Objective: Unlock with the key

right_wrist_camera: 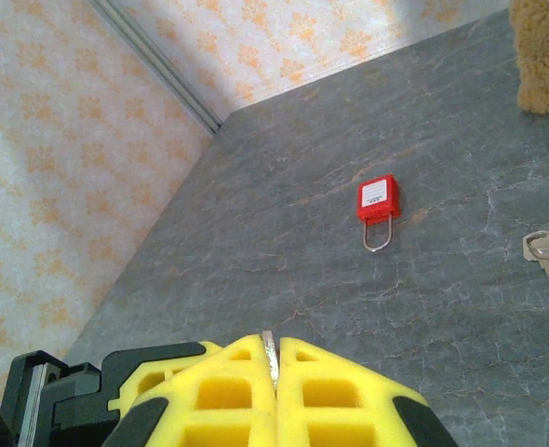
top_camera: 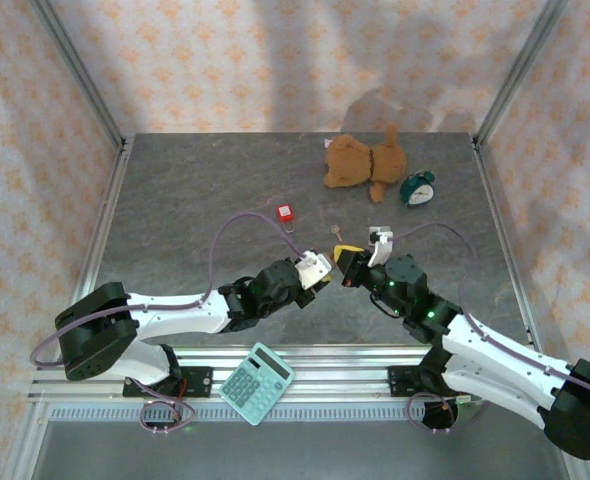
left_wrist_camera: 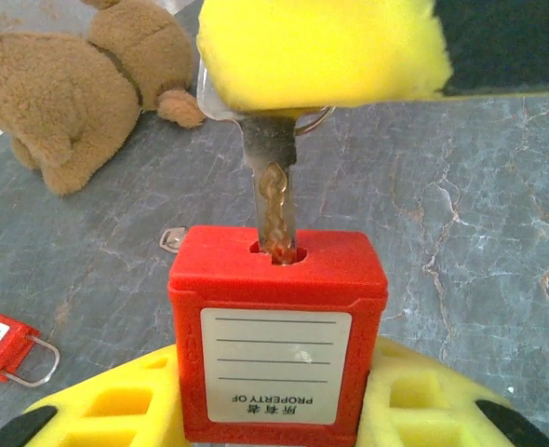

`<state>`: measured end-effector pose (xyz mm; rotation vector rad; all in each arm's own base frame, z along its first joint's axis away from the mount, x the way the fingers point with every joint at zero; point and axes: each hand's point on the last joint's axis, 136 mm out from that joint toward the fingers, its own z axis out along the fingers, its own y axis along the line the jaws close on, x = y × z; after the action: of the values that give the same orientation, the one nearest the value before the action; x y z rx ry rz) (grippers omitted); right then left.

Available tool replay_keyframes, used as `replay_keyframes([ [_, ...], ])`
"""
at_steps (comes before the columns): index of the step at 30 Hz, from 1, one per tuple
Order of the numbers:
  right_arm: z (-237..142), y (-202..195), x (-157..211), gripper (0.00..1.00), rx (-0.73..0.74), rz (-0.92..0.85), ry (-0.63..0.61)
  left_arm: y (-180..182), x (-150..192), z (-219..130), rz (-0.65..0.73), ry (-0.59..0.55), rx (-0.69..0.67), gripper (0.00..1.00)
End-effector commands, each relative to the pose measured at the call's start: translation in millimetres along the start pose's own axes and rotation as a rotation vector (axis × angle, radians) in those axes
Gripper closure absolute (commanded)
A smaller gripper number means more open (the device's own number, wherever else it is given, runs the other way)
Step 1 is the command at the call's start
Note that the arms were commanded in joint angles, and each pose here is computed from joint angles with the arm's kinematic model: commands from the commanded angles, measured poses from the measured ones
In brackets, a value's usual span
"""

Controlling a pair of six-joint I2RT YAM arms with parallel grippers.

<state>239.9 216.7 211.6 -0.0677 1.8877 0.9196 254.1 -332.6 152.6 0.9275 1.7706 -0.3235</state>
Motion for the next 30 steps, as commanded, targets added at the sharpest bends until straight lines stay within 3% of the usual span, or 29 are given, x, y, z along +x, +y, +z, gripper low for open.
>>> replay_keyframes([
  [1, -1.4, 3.7, -15.5, 0.98, 0.004, -0.009, -0.063, 4.4, -14.6, -6.5, -0.037, -0.048, -0.020, 0.71],
  [30, 23.1, -21.8, 40.0, 0.99, 0.078, -0.031, 0.107, 25.4, -56.3, -16.9, -0.147, -0.177, -0.107, 0.75],
])
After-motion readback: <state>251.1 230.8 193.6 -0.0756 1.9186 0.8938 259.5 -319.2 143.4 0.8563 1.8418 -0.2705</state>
